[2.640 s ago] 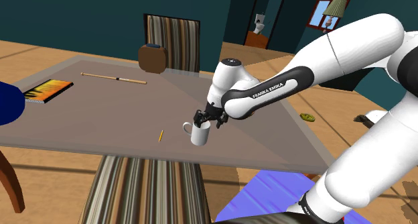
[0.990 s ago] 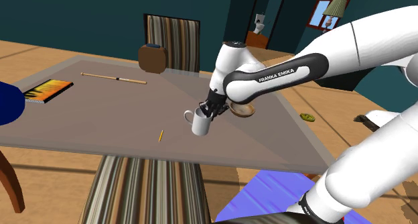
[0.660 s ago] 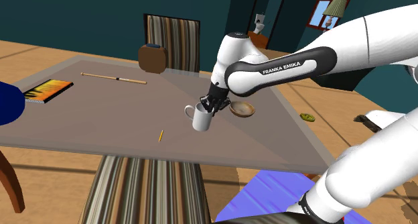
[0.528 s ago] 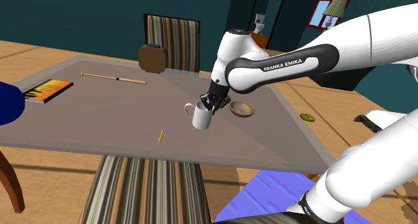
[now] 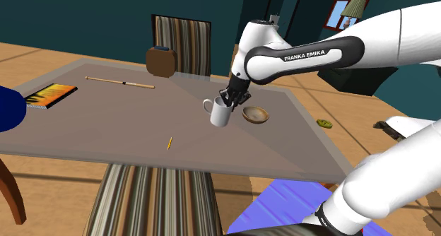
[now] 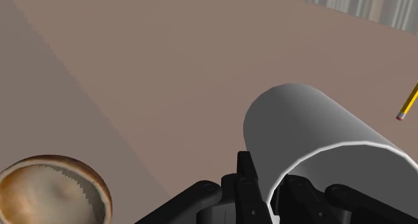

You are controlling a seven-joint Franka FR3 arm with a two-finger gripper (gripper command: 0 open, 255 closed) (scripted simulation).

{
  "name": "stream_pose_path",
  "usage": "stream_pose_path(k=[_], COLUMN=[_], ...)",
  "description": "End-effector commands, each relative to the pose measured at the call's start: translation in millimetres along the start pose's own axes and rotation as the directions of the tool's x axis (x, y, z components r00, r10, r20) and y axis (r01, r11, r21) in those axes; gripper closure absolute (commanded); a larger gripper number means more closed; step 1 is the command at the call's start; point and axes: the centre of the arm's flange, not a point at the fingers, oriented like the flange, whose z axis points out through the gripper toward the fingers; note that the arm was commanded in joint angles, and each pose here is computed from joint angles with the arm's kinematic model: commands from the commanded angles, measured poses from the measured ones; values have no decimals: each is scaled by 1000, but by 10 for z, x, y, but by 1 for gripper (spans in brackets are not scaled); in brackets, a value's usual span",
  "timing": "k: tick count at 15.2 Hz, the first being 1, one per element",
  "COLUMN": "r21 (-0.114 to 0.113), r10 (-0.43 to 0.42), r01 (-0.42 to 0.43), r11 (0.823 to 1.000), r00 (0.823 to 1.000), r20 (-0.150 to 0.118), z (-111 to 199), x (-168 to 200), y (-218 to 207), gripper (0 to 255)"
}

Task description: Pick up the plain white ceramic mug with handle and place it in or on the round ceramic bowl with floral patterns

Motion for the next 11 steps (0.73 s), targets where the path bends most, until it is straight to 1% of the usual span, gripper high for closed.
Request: stream_pose_path(k=[1, 11], r21=[0, 0], r10=[-1, -1], r01=[1, 1], r11=[1000, 1000], r00=[1000, 1000], r20=[0, 0], z=[7, 25], x=[151, 926], y=[202, 1271], gripper=[255, 255])
